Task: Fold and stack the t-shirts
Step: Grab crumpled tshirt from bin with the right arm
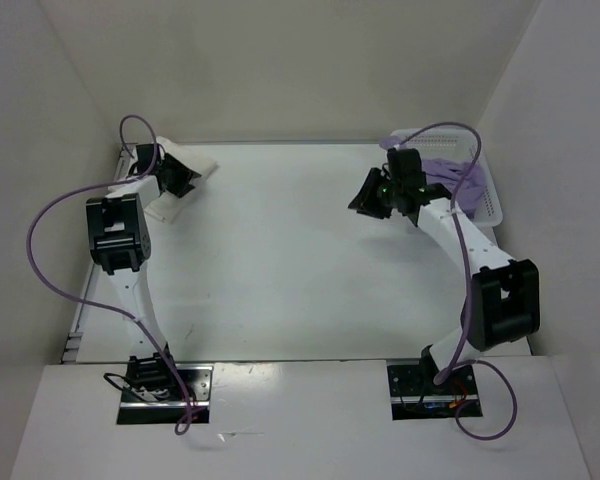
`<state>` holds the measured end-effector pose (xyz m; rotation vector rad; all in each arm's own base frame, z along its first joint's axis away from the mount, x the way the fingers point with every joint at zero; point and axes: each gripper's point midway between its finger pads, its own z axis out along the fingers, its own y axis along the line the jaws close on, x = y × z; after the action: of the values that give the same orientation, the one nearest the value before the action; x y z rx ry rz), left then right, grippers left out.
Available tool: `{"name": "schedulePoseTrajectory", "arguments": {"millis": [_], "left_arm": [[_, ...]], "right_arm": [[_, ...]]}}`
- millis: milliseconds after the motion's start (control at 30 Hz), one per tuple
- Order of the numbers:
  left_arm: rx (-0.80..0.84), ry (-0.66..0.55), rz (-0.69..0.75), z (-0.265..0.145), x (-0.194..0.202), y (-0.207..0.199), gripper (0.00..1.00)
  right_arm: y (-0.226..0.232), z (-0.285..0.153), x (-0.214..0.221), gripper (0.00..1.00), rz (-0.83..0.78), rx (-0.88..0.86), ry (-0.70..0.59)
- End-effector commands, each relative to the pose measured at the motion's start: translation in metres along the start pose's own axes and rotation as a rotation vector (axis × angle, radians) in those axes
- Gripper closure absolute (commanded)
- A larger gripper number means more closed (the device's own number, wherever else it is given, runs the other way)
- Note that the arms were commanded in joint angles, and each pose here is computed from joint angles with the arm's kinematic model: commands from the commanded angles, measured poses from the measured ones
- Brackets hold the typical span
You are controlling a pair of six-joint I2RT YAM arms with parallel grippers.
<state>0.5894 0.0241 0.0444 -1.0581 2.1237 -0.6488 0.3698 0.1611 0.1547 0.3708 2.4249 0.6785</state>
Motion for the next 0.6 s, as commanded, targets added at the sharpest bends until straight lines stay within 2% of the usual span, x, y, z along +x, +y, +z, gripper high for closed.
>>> {"name": "schedulePoseTrajectory", "arguments": {"millis": [0,67,100,167,200,233,300,367,433,467,500,567], "left_arm": [[0.136,-0.056,0.048,-0.037,-0.018,-0.044,0.45],[0.176,-0.068,0.092,-0.056,-0.008,-0.061,0.37],[0.203,-0.079,0.129,-0.077,0.003,-0.077,0.30],[0.240,-0.086,0.194,-0.099,0.018,-0.091,0.23],[0.260,-0.085,0.222,-0.118,0.034,-0.100,0.20],[0.271,-0.079,0.246,-0.127,0.043,-0.103,0.14],[0.325,-0.089,0.288,-0.154,0.057,-0.122,0.08],[0.356,-0.012,0.341,-0.167,0.097,-0.129,0.00],[0.388,0.061,0.378,-0.174,0.130,-0.134,0.00],[0.391,0.109,0.383,-0.178,0.147,-0.127,0.00],[0.395,0.136,0.389,-0.180,0.158,-0.123,0.00],[0.431,0.235,0.405,-0.189,0.189,-0.117,0.00]], "right_arm": [[0.009,-0.013,-0.065,0.61,-0.016,0.020,-0.147],[0.002,-0.010,-0.089,0.52,0.003,0.048,-0.191],[0.000,-0.017,-0.112,0.43,0.016,0.062,-0.239],[-0.017,-0.016,-0.133,0.34,0.008,0.139,-0.277],[-0.032,-0.011,-0.151,0.17,0.015,0.219,-0.316],[-0.053,-0.012,-0.161,0.10,0.031,0.284,-0.329],[-0.077,-0.004,-0.175,0.05,0.059,0.352,-0.348],[-0.099,0.003,-0.191,0.06,0.090,0.377,-0.369],[-0.110,0.009,-0.199,0.14,0.115,0.381,-0.374],[-0.115,0.007,-0.213,0.25,0.136,0.379,-0.404],[-0.126,0.018,-0.212,0.31,0.147,0.388,-0.383],[-0.135,0.020,-0.228,0.34,0.182,0.367,-0.418]]}}
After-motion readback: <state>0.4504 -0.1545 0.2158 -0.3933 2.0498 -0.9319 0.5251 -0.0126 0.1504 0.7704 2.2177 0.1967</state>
